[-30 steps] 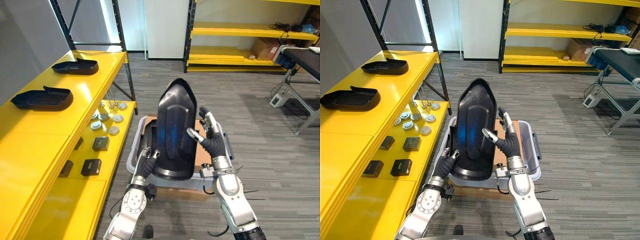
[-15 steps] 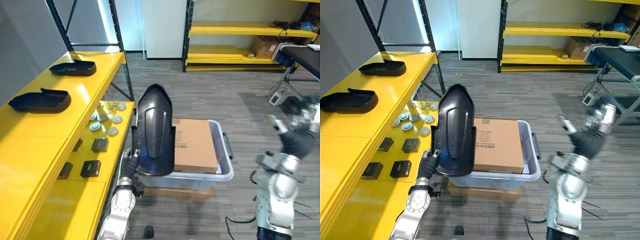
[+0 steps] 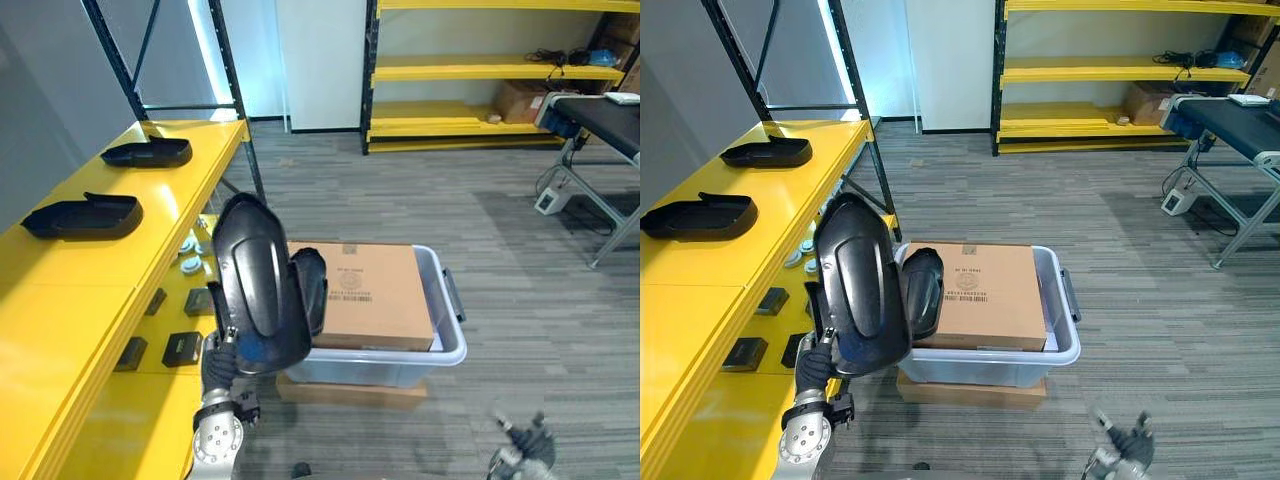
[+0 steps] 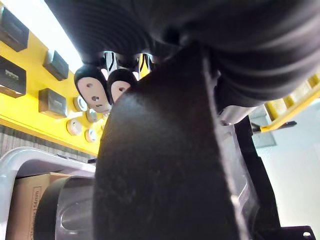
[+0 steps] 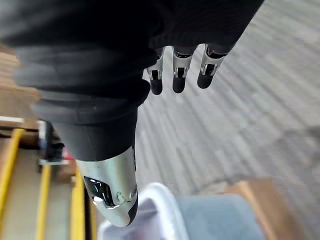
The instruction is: Walk over and take plastic housings, then place them on the shelf
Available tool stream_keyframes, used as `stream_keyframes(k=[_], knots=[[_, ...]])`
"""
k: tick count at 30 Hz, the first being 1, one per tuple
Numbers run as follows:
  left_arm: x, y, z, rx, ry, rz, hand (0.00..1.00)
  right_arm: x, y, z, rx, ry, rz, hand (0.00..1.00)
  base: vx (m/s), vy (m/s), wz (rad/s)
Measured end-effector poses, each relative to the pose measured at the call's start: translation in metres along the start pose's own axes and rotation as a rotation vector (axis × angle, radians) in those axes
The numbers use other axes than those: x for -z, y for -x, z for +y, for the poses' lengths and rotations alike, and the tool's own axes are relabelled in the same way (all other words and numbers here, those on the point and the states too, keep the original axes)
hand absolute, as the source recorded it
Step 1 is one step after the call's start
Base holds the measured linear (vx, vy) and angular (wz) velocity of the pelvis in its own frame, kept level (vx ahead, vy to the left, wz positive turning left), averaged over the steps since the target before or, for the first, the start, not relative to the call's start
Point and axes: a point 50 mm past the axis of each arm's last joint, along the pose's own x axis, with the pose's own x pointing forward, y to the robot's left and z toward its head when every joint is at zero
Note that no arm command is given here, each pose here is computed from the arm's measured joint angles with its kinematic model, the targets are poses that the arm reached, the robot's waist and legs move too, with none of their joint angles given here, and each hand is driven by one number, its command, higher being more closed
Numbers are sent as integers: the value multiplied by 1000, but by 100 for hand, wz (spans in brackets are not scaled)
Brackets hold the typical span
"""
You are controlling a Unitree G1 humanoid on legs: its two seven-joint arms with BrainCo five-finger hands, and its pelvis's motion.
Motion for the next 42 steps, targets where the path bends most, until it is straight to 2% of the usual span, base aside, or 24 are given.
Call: stream_keyframes(k=[2,7,11,17,24,30,42], knots=[[-1,1,-2,-3,31,-5,100,8,1,8,-37,70,28,0,-32,-24,86],[-20,0,-2,-16,93,-82,100,-9,-8,20,-60,113,-19,0,-51,47,153],[-25,-3,-4,-14,99,-114,100,-19,-16,23,-62,139,-33,0,103,115,148],[-21,-10,-9,9,89,-104,100,-40,-23,52,-122,133,-60,0,108,192,67],[-28,-18,-16,67,56,-143,100,-35,-23,53,-129,175,-36,0,174,144,64],[-26,-6,-46,175,90,-116,100,-20,-15,49,-141,200,-22,0,175,-5,111],[-22,0,-49,139,115,-88,100,-10,-7,51,-168,229,-17,0,152,-194,43]])
